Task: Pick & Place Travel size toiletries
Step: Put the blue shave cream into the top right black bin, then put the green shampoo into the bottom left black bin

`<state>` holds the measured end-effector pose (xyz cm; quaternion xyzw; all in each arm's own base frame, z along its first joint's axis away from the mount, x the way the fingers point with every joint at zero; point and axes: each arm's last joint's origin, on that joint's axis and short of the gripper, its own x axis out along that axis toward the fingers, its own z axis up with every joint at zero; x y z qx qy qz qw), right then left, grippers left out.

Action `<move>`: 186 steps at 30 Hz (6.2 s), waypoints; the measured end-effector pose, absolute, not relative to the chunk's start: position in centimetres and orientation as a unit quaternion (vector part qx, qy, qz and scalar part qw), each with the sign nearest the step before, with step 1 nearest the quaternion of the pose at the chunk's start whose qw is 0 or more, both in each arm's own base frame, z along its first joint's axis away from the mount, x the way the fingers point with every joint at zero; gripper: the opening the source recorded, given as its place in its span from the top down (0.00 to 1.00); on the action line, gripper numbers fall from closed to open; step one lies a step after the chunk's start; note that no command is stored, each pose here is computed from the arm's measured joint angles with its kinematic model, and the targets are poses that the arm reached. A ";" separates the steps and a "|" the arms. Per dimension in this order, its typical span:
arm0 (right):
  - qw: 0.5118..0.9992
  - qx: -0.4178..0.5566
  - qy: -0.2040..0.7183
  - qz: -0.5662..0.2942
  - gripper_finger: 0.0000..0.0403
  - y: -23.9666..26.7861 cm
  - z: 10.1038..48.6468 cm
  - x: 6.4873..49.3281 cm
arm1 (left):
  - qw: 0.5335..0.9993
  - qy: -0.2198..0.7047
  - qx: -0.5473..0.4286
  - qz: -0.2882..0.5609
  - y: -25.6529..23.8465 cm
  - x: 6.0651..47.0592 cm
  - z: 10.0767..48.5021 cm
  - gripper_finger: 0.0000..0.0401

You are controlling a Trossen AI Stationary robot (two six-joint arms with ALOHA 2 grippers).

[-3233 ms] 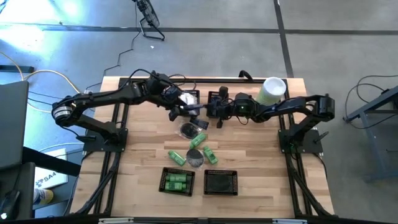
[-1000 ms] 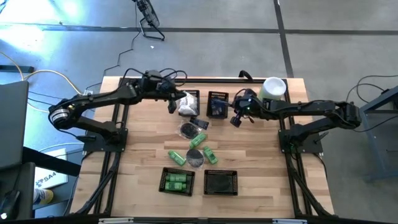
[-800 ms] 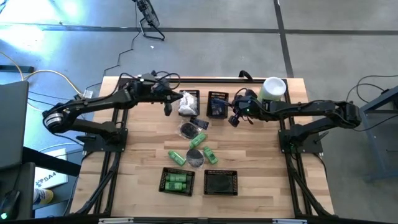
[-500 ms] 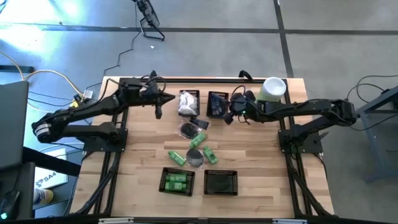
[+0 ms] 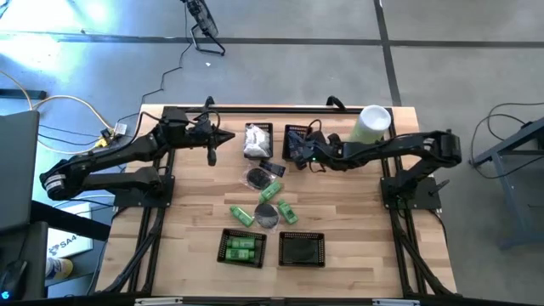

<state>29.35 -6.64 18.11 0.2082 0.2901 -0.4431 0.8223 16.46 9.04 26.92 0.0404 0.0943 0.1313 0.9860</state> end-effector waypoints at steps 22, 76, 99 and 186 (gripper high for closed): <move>0.832 0.195 0.325 -0.405 0.58 -7.1 18.2 29.4 | 0.985 0.110 0.035 0.129 9.0 16.4 26.6 1.00; 0.969 -0.029 0.212 -0.123 0.99 -15.3 25.6 25.4 | 0.984 0.119 0.042 0.126 9.0 16.4 26.5 1.00; 0.965 0.013 0.205 -0.162 0.99 -15.0 25.7 25.7 | 0.984 0.119 0.041 0.126 9.0 16.4 26.5 1.00; 0.986 -0.002 0.145 -0.079 0.99 -10.0 26.8 28.5 | 0.987 0.100 0.070 0.105 8.6 16.0 23.3 1.00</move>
